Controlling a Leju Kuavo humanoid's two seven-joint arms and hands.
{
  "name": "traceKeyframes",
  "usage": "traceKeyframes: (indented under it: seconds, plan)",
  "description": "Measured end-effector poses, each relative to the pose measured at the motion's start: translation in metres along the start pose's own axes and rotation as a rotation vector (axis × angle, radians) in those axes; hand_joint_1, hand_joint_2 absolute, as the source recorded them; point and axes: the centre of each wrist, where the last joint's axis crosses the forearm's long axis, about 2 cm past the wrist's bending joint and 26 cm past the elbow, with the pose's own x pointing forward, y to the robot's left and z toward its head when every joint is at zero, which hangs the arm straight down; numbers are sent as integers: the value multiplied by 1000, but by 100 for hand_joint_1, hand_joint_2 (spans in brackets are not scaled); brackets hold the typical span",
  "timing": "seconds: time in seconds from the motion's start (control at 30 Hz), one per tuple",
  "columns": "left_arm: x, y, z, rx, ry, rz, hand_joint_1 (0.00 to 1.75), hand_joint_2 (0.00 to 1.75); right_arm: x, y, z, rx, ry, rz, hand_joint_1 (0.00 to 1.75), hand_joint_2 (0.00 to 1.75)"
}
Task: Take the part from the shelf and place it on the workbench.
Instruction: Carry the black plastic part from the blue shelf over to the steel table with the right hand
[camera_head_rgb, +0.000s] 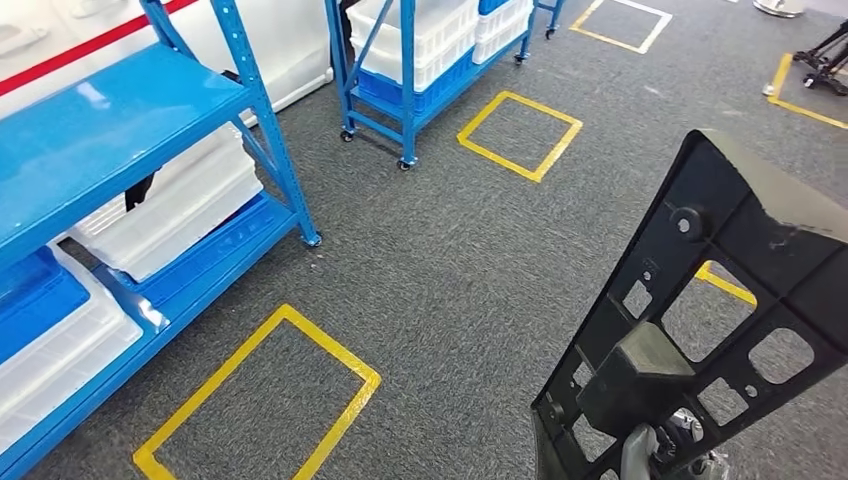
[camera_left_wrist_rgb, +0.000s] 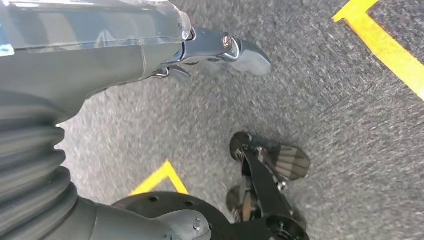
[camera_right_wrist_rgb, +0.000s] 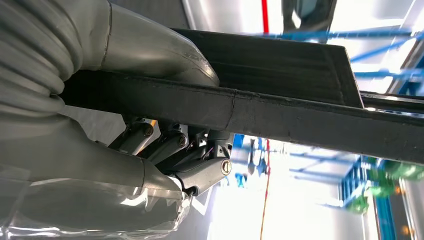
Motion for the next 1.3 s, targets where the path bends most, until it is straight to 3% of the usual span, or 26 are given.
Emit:
traceKeyframes:
  seconds: [1.3]
  plan:
    - [7, -8, -1, 16, -7, -13, 0, 175, 1, -21, 4, 55, 18, 38, 175, 175]
